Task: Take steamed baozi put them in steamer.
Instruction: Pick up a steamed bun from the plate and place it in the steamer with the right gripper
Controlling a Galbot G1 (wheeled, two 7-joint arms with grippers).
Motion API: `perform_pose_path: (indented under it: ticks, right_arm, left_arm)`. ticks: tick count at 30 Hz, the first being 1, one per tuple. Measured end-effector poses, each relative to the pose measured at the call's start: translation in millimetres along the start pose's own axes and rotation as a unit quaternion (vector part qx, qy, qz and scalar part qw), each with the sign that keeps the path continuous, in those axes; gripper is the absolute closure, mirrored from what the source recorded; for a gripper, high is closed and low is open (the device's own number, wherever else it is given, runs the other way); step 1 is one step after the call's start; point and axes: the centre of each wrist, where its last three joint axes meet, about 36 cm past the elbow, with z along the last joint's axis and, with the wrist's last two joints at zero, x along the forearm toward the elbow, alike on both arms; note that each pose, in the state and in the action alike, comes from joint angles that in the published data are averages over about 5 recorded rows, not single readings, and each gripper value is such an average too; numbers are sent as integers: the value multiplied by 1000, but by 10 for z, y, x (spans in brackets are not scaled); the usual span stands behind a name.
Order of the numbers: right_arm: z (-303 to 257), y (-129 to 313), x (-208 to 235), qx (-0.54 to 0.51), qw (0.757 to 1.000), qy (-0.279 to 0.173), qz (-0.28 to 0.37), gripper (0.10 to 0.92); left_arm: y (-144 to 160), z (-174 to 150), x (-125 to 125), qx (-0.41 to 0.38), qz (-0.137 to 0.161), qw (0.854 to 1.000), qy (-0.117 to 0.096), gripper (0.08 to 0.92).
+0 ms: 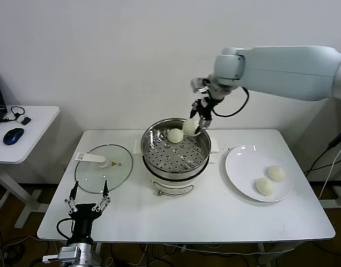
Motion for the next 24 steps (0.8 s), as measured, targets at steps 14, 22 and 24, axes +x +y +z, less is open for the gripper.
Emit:
perform_pose_path:
  ticks: [14,22,24]
  right_arm:
    - [-601,1,-674,4,1000,3,-16,352]
    - [-667,21,-1011,1,1000,4,-25,352]
    - [-672,15,-1079,-1,1000,4,-26,352]
  left_arm:
    - [10,-25,-5,1,1,1000,-2,177]
    - [24,2,-10,0,-1,1000,0,177]
    - [26,12,-14,0,-1,1000,0,177]
